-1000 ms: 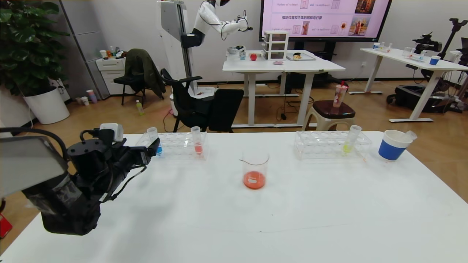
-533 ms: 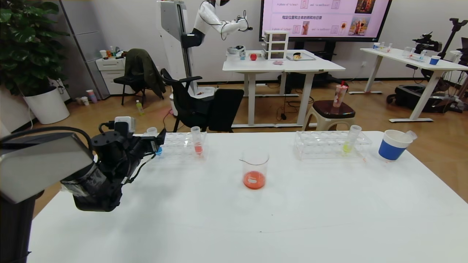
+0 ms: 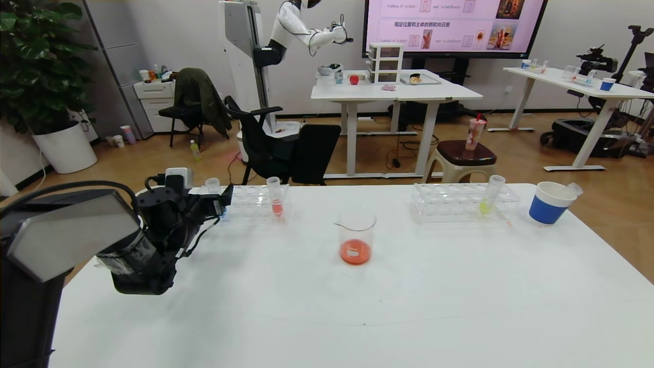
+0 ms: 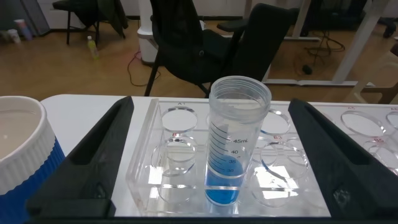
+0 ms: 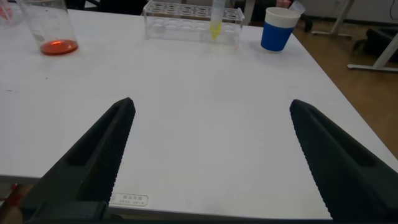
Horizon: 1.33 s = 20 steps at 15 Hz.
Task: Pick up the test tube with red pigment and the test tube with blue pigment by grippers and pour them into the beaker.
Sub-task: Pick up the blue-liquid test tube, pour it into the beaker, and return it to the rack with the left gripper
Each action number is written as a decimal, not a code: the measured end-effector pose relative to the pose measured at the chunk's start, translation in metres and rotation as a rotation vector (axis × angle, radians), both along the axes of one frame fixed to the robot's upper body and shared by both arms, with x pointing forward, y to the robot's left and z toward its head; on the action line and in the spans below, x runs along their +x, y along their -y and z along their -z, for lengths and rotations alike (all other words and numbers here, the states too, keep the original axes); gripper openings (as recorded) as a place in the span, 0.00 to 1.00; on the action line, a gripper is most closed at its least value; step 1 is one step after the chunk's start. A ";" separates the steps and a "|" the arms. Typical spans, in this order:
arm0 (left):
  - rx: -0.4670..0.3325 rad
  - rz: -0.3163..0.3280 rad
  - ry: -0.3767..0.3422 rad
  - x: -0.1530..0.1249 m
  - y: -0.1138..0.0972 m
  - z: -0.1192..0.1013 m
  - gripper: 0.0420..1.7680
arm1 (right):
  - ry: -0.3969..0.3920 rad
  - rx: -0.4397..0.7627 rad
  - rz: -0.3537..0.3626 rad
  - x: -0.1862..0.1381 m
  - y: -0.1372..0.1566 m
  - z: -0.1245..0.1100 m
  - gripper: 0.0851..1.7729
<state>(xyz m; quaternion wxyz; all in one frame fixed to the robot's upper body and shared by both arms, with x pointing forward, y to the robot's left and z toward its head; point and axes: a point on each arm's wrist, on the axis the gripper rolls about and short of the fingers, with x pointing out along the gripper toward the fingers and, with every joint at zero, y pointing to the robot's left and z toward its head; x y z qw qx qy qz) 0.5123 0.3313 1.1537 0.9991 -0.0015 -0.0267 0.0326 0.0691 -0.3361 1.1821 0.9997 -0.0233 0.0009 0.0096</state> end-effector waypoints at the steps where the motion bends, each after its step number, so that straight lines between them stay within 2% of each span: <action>1: 0.000 0.000 0.000 0.000 0.000 0.000 0.87 | 0.000 0.000 0.000 0.000 0.000 0.000 0.98; 2: -0.001 0.002 0.000 0.000 0.001 0.000 0.67 | 0.000 0.000 0.000 0.000 0.000 0.000 0.98; 3: 0.000 0.003 0.000 0.000 0.001 0.000 0.41 | 0.000 0.000 0.000 0.000 0.000 0.000 0.98; 4: 0.000 0.007 0.001 0.000 0.002 0.000 0.21 | 0.000 0.000 0.000 0.000 0.000 0.000 0.98; 5: -0.001 0.007 0.001 0.000 0.002 0.000 0.16 | 0.000 0.000 0.000 0.000 0.000 0.000 0.98; 6: -0.001 0.006 0.002 0.000 0.002 0.000 0.25 | 0.000 0.000 0.000 0.000 0.000 0.000 0.98; 7: -0.001 0.005 0.003 0.000 0.001 -0.001 0.28 | 0.000 0.000 0.000 0.000 0.000 0.000 0.98; 10: 0.001 0.006 0.023 0.001 0.003 -0.009 0.27 | 0.000 0.000 0.000 0.000 0.000 0.000 0.98; 12: 0.003 0.009 0.012 0.001 0.005 -0.020 0.27 | 0.000 0.000 0.000 0.000 0.000 0.000 0.98; 17: 0.004 0.011 -0.002 -0.006 0.005 -0.076 0.27 | 0.000 0.000 0.000 0.000 0.000 0.000 0.98; 20: 0.003 0.017 0.037 -0.014 0.007 -0.105 0.27 | 0.000 0.000 0.000 0.000 0.000 0.000 0.98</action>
